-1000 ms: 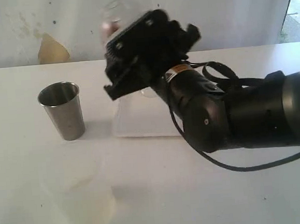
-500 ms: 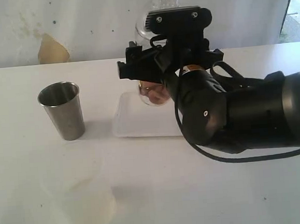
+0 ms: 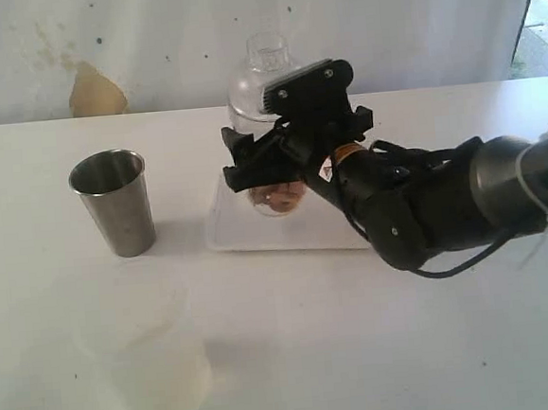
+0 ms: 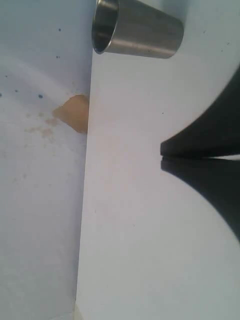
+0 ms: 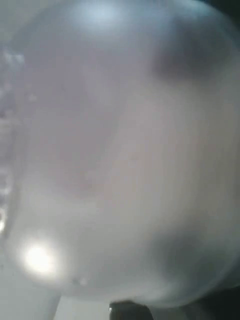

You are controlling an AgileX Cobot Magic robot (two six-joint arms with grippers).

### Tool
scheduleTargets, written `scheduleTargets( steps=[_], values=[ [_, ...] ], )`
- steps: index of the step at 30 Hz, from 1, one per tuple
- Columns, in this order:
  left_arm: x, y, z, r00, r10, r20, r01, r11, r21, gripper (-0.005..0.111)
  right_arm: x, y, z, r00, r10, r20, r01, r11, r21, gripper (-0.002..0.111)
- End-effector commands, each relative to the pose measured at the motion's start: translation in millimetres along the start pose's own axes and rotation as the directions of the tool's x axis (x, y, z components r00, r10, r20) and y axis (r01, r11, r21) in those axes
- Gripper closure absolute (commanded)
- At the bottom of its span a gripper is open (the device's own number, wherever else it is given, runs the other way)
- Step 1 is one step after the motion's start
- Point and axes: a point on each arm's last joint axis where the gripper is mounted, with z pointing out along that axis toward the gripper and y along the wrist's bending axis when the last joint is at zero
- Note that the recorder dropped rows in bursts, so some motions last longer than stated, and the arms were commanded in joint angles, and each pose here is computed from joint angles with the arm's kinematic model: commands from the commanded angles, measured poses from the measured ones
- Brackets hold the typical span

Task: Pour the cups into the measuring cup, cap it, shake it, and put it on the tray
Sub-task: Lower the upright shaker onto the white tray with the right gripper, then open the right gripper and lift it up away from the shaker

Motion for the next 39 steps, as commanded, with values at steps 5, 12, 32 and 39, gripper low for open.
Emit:
scheduleTargets(
  steps=[5, 12, 32, 39],
  values=[
    [2, -0.1, 0, 1.000, -0.002, -0.002, 0.002, 1.000, 0.002, 0.106, 20, -60, 39, 0.997, -0.001, 0.079, 0.008, 0.996, -0.090, 0.108],
    [2, -0.1, 0, 1.000, -0.002, -0.002, 0.002, 1.000, 0.002, 0.106, 63, -63, 68, 1.000, -0.016, 0.013, 0.018, 0.994, -0.110, 0.108],
    [2, -0.1, 0, 1.000, -0.002, -0.002, 0.002, 1.000, 0.002, 0.106, 67, -64, 68, 0.999, -0.028, -0.038, 0.024, 0.994, -0.104, 0.006],
    [2, -0.1, 0, 1.000, -0.002, -0.002, 0.002, 1.000, 0.002, 0.106, 61, -64, 66, 0.998, -0.031, -0.061, 0.024, 0.995, -0.099, 0.005]
  ],
)
